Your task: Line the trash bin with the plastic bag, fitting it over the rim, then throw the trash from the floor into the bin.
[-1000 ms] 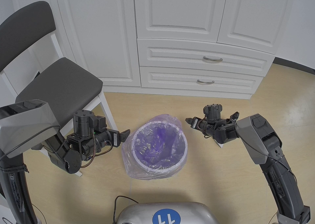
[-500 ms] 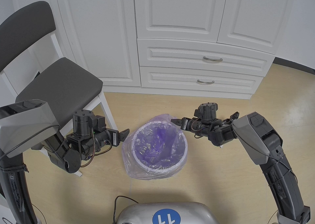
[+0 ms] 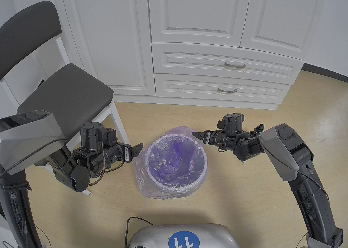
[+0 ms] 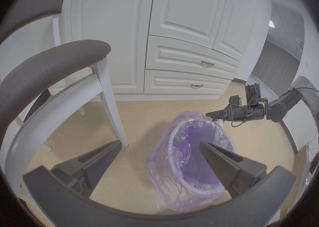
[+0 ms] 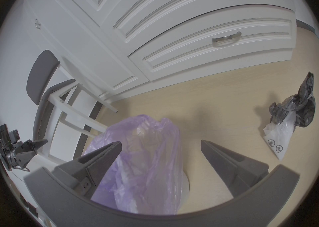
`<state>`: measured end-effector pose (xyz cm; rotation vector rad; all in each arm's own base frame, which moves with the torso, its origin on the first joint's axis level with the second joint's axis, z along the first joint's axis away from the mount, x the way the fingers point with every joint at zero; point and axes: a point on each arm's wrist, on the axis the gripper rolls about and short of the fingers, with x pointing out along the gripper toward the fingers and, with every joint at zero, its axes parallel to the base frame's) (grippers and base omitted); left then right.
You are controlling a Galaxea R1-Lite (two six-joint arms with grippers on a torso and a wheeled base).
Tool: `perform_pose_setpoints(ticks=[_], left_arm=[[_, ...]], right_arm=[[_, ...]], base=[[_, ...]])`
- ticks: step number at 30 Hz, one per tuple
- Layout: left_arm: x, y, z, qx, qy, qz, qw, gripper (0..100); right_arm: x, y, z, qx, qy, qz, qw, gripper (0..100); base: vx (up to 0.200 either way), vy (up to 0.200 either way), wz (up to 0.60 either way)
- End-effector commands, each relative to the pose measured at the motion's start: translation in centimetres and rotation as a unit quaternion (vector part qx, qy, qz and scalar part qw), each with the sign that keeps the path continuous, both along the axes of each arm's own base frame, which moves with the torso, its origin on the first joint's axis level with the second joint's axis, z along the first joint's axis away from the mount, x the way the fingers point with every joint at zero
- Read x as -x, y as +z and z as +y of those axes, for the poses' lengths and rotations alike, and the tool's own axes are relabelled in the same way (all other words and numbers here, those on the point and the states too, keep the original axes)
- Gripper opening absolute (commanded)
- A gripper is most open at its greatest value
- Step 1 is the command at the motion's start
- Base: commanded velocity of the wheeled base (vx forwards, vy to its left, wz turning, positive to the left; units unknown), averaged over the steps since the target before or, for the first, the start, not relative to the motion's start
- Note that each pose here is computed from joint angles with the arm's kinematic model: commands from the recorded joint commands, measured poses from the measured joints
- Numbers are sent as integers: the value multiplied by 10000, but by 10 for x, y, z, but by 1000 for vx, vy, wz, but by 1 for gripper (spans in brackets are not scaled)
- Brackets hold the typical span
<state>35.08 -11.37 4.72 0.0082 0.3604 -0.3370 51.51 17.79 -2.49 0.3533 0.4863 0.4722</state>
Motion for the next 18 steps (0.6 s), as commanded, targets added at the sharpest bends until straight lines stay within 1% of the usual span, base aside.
perform_pose_setpoints(ticks=[1,9,18], left_arm=[[0,0,0,-2,-1,5,10000,100],[0,-1,-1,-4,-8,12,10000,100],[0,-1,-1,-7,-16,19,10000,100]], right_arm=[[-8,-16,2,31,-136,-14,9999,100],[-5,-26,5,117,-116,181,9997,100],[-5,-29,1,221,-137,364,9990,100]], base=[[0,0,0],[0,0,0],[0,0,0]])
